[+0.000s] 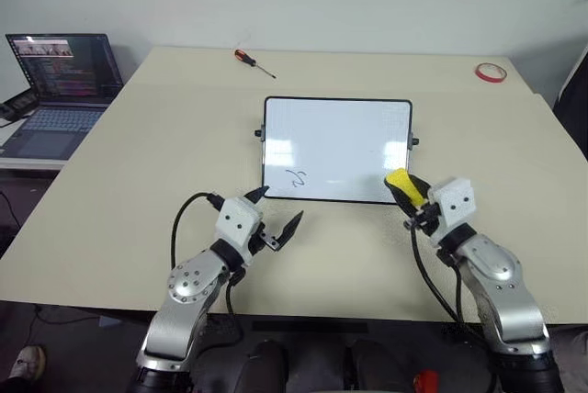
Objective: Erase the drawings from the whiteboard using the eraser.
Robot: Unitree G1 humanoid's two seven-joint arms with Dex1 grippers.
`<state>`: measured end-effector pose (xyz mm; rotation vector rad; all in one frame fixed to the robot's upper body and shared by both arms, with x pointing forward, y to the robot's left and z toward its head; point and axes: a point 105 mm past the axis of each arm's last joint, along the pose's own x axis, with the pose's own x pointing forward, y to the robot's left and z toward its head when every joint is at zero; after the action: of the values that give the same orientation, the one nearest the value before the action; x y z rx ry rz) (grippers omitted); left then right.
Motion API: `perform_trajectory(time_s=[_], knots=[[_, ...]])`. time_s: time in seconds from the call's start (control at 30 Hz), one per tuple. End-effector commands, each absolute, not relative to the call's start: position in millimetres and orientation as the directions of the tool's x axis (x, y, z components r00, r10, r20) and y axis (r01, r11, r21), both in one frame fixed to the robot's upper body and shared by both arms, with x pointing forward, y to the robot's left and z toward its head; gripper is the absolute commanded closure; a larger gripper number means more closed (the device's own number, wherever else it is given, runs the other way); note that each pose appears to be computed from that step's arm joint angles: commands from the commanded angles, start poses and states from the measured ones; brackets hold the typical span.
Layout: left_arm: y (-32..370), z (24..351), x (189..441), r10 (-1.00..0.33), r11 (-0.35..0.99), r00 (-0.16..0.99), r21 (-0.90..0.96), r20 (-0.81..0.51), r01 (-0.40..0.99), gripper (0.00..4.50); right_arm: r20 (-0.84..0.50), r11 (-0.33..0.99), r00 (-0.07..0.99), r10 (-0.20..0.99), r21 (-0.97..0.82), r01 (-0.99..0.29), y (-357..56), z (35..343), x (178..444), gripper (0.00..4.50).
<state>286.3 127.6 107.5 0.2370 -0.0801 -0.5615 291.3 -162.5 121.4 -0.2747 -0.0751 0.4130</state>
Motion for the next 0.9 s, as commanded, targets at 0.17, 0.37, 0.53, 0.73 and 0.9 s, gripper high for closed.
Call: perform_trajectory(time_s=[0.17,0.37,0.53,0.73,0.9], knots=[[138,127,284,-0.471,0.862,0.878,0.258,0.084,0.437,0.00,0.012,0.907,0.937,0.348,-0.257,-0.333,-171,112,269,3.31],[131,131,286,-0.487,0.854,0.869,0.259,0.090,0.452,0.00,0.020,0.914,0.941,0.337,-0.246,-0.322,-169,110,271,3.31],[148,125,286,-0.406,0.894,0.910,0.242,0.083,0.377,0.00,0.062,0.902,0.930,0.364,-0.271,-0.335,-160,125,288,3.31],[163,116,287,-0.323,0.928,0.945,0.212,0.051,0.306,0.00,0.130,0.863,0.881,0.455,-0.305,-0.401,-121,143,321,3.31],[167,108,286,-0.311,0.939,0.950,0.166,0.026,0.303,0.00,0.184,0.821,0.821,0.540,-0.329,-0.467,-83,158,345,3.31]])
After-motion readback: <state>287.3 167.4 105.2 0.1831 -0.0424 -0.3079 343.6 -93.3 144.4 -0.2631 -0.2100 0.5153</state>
